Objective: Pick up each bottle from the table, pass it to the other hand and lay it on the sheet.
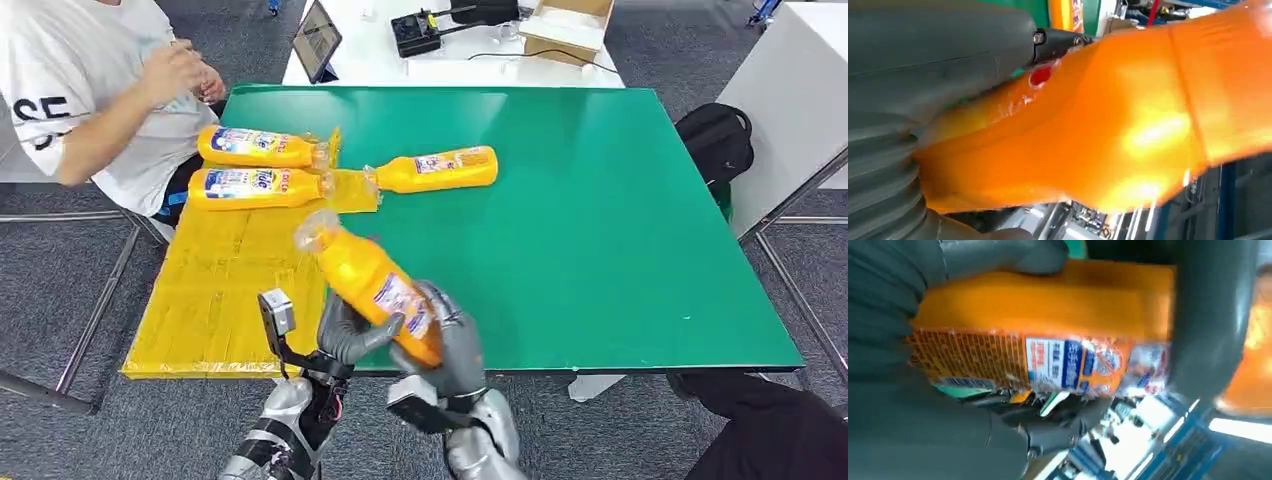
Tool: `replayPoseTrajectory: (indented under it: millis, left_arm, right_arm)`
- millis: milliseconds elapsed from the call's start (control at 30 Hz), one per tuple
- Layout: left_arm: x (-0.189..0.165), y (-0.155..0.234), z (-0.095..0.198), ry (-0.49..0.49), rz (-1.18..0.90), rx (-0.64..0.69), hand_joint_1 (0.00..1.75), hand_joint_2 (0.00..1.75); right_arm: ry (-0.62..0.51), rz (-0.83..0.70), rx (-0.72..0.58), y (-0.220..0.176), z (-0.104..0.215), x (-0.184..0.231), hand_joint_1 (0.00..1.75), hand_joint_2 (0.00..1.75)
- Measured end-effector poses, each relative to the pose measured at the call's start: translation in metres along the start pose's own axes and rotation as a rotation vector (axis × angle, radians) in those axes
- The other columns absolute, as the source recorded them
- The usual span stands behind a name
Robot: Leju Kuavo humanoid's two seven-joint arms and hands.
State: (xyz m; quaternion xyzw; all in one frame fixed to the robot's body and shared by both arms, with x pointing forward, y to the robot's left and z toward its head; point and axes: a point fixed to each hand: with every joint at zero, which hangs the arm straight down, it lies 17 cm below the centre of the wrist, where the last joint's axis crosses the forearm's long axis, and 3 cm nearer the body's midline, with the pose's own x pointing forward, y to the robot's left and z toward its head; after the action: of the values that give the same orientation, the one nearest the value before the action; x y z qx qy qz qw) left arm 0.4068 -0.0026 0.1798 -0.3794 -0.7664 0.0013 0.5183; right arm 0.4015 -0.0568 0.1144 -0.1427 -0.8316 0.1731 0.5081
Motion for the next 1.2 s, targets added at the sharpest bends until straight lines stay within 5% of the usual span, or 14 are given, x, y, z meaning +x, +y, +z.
replayPoseTrajectory:
  millis: [567, 600, 1067, 1167, 1200]
  left_arm:
    - [-0.010, 0.034, 0.014, 0.014, 0.012, 0.146, 0.05, 1.75]
    - [-0.010, 0.035, 0.015, 0.014, 0.014, 0.149, 1.75, 1.75]
    - [-0.010, 0.040, 0.020, 0.008, 0.024, 0.164, 1.75, 1.75]
    - [-0.010, 0.041, 0.020, 0.008, 0.023, 0.166, 1.75, 1.75]
    - [-0.010, 0.041, 0.020, 0.009, 0.020, 0.166, 1.75, 1.75]
  right_arm:
    - [0.063, -0.114, 0.148, 0.068, 0.019, 0.003, 1.75, 1.75]
    - [0.062, -0.113, 0.153, 0.070, 0.019, 0.003, 1.75, 1.75]
    - [0.064, -0.097, 0.187, 0.077, 0.020, -0.001, 1.71, 1.75]
    - [0.061, -0.093, 0.190, 0.077, 0.020, -0.001, 1.40, 1.75]
    - [0.057, -0.089, 0.192, 0.077, 0.020, 0.000, 0.51, 1.75]
